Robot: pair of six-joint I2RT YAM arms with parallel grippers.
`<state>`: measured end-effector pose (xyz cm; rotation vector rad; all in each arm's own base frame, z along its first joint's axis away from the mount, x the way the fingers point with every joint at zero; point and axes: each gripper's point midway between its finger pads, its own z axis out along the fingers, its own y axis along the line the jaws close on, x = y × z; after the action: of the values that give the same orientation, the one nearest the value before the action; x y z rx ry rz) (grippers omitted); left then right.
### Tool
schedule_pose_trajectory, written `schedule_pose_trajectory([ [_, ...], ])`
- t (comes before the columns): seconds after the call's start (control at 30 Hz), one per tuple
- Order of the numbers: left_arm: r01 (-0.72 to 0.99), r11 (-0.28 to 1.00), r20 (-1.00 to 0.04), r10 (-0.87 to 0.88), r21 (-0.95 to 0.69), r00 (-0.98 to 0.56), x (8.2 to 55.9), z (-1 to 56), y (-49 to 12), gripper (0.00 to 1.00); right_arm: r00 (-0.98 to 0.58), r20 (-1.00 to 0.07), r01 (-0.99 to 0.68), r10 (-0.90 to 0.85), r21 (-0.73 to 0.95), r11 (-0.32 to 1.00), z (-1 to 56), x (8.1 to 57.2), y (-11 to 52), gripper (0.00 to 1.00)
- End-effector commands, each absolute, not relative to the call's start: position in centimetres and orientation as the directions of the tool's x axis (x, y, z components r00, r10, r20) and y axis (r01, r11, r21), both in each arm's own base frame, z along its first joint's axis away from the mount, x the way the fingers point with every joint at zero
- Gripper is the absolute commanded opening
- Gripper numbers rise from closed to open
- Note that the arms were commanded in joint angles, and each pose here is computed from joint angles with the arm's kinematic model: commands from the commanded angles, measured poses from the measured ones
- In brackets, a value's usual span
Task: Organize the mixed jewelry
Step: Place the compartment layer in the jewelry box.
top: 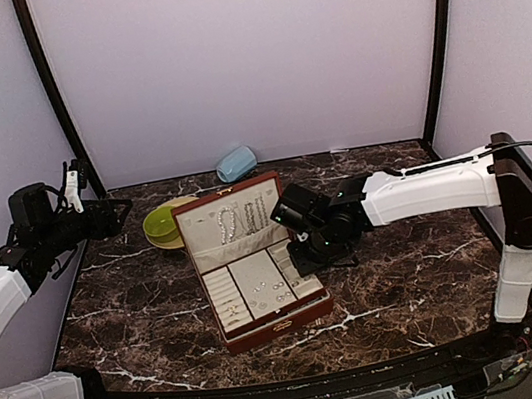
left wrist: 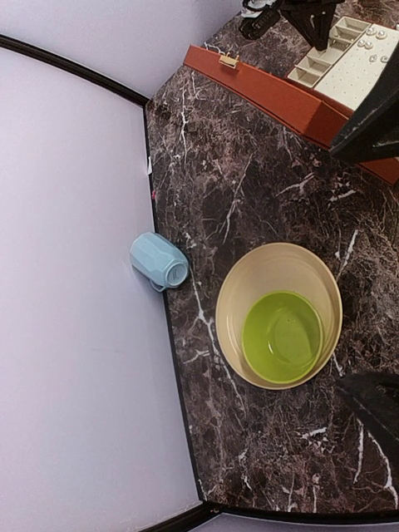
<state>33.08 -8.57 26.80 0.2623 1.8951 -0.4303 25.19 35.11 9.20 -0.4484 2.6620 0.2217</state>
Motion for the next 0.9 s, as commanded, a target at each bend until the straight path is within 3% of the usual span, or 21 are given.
schedule_pose_trajectory([
  [0.0, 0.391, 0.907, -0.942, -0.016, -0.154, -0.335, 32.7, 27.1, -8.5, 0.89, -0.854, -0.454, -0.328, -0.253, 0.092, 0.94, 10.5, 25.1, 35.5, 0.0],
  [0.87, 0.388, 0.909, -0.942, -0.016, -0.153, -0.335, 32.7, 27.0, -8.5, 0.89, -0.858, -0.436, -0.355, -0.272, 0.12, 0.927, 9.7, 24.4, 37.4, 0.0],
])
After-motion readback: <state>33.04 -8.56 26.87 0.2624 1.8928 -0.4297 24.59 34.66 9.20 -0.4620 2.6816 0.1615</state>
